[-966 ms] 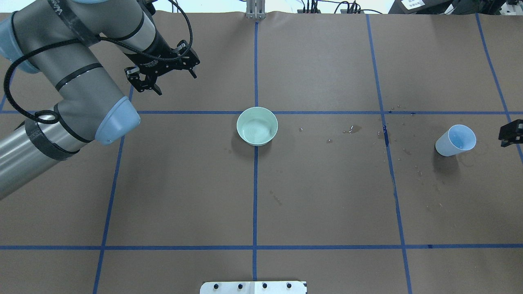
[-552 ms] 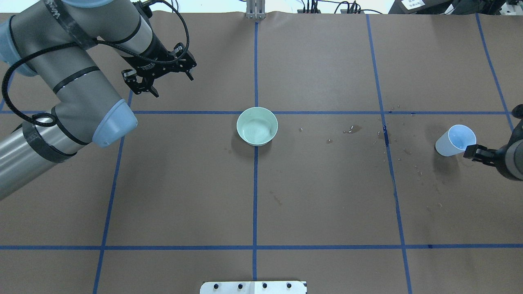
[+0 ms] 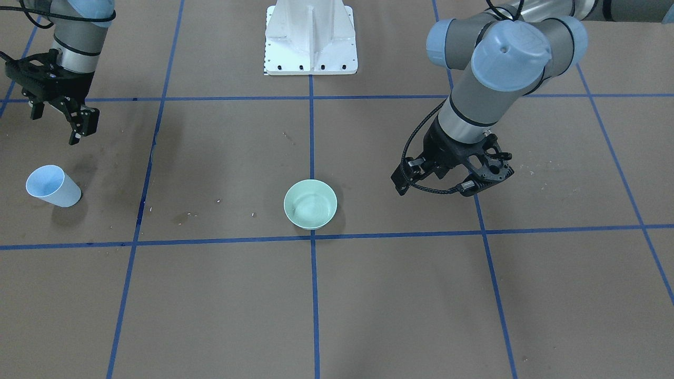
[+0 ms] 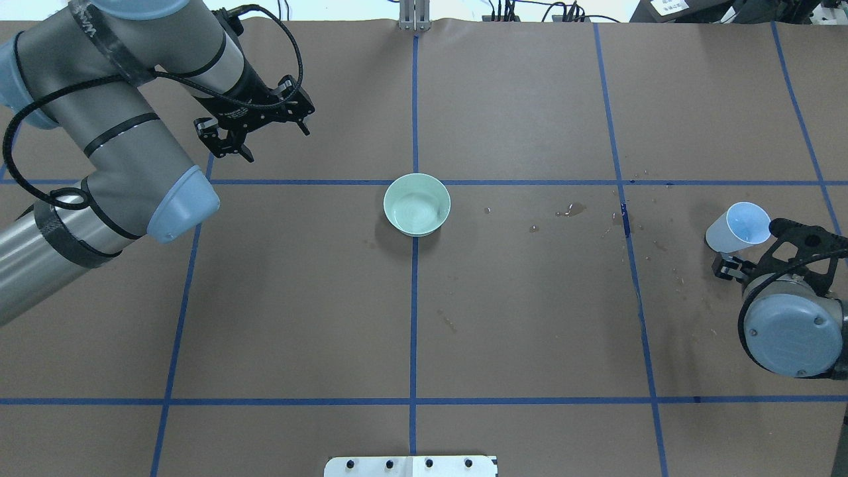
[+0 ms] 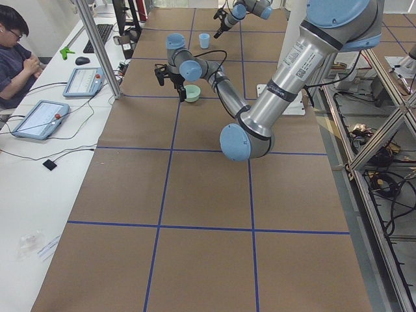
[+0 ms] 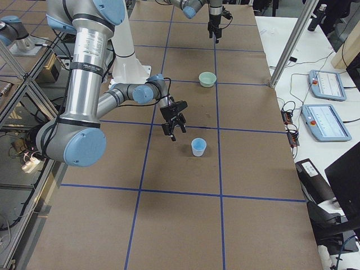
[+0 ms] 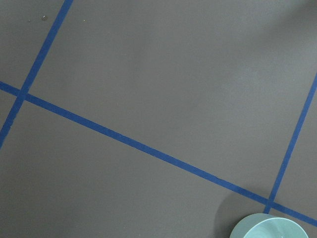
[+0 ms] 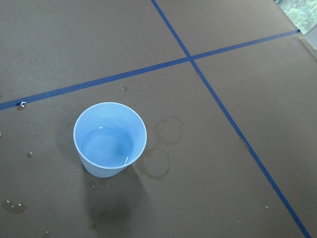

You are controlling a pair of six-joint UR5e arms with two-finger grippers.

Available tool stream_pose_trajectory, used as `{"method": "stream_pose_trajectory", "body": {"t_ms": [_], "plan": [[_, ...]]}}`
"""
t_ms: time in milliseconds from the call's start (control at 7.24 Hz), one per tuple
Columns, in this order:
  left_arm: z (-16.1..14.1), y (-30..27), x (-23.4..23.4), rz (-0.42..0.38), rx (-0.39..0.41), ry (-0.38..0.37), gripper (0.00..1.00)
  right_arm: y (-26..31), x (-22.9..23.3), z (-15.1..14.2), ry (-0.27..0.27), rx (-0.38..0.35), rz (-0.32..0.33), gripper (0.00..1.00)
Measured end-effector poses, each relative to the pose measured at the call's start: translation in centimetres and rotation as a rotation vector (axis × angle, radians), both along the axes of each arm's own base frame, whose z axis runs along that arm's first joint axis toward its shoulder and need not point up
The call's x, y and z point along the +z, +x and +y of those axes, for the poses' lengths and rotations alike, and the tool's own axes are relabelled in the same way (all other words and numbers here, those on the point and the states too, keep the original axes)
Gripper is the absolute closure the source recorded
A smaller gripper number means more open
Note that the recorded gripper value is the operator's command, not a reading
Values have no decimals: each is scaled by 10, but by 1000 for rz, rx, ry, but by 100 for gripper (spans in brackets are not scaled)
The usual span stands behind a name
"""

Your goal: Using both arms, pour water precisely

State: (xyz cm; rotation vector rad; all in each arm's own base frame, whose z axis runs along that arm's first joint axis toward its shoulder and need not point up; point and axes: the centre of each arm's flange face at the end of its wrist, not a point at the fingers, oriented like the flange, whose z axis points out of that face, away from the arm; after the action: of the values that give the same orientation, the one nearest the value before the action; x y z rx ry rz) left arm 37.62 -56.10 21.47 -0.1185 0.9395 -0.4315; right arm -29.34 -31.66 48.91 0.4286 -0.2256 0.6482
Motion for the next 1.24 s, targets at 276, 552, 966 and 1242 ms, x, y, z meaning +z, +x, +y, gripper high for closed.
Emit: {"method": "stream_pose_trajectory", "body": {"t_ms": [276, 552, 966, 1242], "plan": [[1, 1, 1, -1, 0, -4, 0, -16, 7, -10, 83, 46, 33, 2], [1, 1, 2, -2, 0, -5, 0, -26, 10, -12, 160, 58, 68, 2], [0, 0, 5, -6, 2, -3, 0, -50, 47, -8, 254, 61, 91, 2], [4, -11, 17, -18, 37, 50, 0, -57, 76, -8, 297, 62, 95, 2]]}}
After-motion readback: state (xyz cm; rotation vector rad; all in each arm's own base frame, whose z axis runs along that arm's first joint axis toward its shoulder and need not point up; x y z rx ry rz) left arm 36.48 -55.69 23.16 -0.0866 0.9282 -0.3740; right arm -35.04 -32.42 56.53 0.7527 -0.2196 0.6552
